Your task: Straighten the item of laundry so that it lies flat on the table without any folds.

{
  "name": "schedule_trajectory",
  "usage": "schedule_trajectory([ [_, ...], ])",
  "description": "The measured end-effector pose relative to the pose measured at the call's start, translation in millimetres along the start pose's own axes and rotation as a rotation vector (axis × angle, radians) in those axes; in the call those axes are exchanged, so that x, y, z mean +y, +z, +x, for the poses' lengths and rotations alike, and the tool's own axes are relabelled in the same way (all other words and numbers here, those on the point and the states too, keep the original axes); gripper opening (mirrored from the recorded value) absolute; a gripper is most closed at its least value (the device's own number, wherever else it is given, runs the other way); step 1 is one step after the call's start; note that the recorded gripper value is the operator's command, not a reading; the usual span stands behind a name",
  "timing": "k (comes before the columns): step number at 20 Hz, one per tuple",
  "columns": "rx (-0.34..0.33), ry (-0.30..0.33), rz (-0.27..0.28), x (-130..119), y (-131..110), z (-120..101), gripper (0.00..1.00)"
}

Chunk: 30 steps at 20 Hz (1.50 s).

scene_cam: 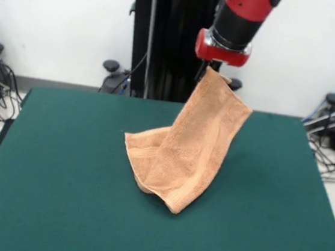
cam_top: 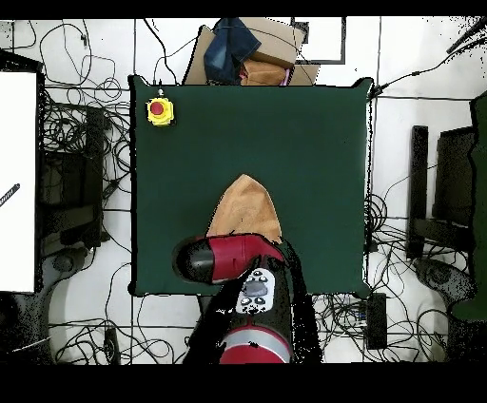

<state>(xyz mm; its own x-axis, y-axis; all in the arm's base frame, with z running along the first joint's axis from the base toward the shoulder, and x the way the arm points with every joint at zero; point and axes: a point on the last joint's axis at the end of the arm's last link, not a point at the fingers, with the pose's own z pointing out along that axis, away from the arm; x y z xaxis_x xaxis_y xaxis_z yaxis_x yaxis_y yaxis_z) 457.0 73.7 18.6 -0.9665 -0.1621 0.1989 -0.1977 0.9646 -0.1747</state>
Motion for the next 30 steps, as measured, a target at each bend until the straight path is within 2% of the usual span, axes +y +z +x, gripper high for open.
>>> schedule_trajectory([
  [3, 0.007, -0.003, -0.001, 2, 3, 2, 0.00],
  [7, -0.020, -0.006, -0.004, 4, 16, 0, 0.00],
  [13, -0.139, -0.018, -0.010, 11, 45, -10, 0.00],
  [16, -0.162, -0.020, -0.011, 13, 49, -11, 0.00],
  [27, -0.196, -0.016, -0.007, 10, 39, -19, 0.00],
  [30, -0.222, -0.008, -0.007, 6, 25, -27, 0.00],
])
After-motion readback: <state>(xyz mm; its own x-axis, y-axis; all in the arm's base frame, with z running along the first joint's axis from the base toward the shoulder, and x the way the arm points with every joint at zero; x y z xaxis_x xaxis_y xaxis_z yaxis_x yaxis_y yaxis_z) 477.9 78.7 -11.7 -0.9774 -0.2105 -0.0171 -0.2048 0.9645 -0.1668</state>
